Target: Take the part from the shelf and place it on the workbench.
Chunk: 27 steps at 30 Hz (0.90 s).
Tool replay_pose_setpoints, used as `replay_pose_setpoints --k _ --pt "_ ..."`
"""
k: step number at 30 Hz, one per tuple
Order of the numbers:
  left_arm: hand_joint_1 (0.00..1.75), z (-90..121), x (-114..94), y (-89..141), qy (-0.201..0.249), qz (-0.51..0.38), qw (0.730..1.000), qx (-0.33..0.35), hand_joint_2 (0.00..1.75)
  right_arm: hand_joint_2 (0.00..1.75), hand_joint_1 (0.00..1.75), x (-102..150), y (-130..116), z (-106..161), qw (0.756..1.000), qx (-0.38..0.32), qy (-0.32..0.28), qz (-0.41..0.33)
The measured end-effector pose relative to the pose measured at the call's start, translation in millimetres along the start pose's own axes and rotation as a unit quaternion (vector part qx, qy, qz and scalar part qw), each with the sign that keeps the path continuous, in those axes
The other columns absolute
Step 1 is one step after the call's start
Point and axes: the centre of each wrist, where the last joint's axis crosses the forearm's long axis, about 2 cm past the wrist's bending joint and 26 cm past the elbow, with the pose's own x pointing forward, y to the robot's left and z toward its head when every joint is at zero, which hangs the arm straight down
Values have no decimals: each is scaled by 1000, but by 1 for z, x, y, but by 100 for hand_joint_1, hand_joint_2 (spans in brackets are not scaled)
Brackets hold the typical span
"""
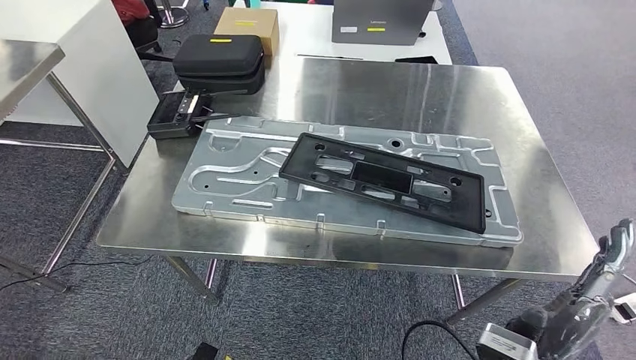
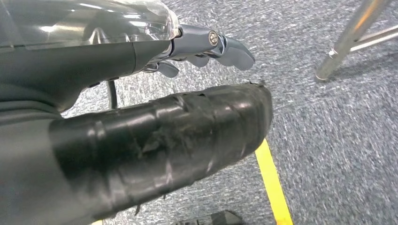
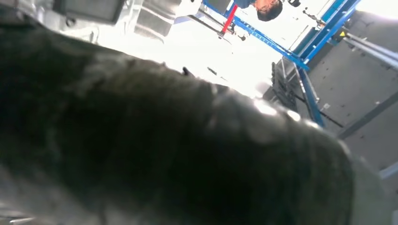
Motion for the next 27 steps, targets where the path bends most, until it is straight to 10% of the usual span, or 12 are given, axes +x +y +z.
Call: replay_pose_setpoints --k 27 --pt "0 1 -5 1 21 27 999 21 0 0 0 4 5 39 987 -32 147 -62"
